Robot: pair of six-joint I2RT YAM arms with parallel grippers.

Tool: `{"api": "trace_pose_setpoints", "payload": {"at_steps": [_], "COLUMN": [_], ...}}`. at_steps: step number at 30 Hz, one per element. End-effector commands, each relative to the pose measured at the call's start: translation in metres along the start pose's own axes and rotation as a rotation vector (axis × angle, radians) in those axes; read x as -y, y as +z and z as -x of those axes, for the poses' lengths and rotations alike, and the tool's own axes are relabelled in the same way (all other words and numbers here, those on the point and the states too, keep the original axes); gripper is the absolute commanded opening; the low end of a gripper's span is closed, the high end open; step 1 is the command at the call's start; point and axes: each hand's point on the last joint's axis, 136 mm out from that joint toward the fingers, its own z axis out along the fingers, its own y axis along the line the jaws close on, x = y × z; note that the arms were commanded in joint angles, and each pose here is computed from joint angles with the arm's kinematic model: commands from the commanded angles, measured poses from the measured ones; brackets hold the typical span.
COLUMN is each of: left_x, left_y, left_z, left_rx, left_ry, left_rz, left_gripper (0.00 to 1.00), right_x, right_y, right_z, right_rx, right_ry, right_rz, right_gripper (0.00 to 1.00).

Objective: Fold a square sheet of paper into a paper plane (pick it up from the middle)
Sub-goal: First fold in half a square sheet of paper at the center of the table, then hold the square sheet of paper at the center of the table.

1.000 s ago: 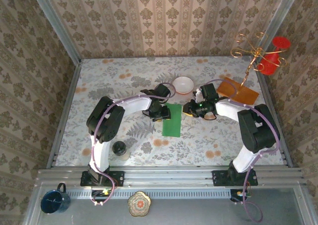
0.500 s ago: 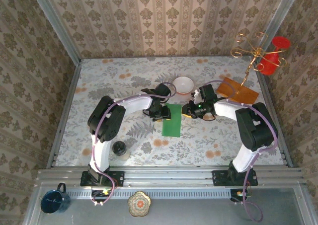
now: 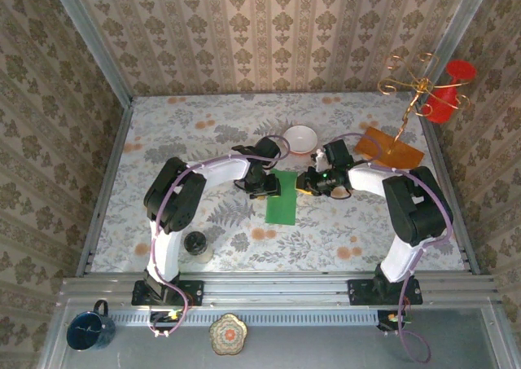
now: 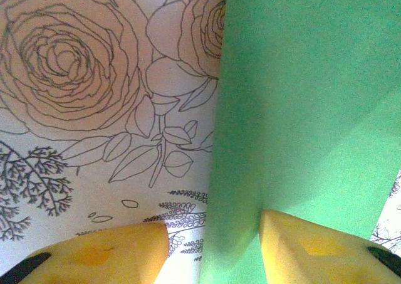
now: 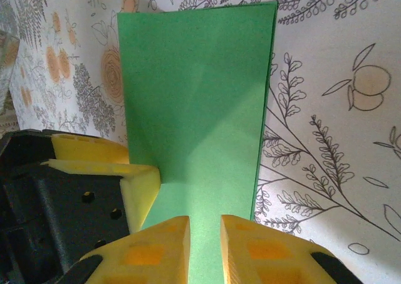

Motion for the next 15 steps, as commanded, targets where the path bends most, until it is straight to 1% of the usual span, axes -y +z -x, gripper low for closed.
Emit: {"api": "trace_pose_setpoints", "payload": {"at_steps": [1,8,15], "left_x": [-0.049,-0.05,-0.05], "left_y": [0.098,0.099,0.1], "left_z": [-0.077,-0.076,-0.077], "left_rx": [-0.266,-0.269,-0.272], "left_ry": [0.011,0.0,-0.006], "left_rz": [0.134,0.14,0.142], "left_gripper": [0.49,0.49,0.49], "right_x": [-0.002,-0.007,-0.01], "right_y": [0.006,0.01,0.023], "right_z": [-0.005,-0.01,-0.018], "right_rx": [-0.028,-0.046,-0.097], "right_ry": [0.014,0.016,0.017], "right_rz": [0.019,0.035,0.041], "right_gripper": [0.22,0.2,0.16]}}
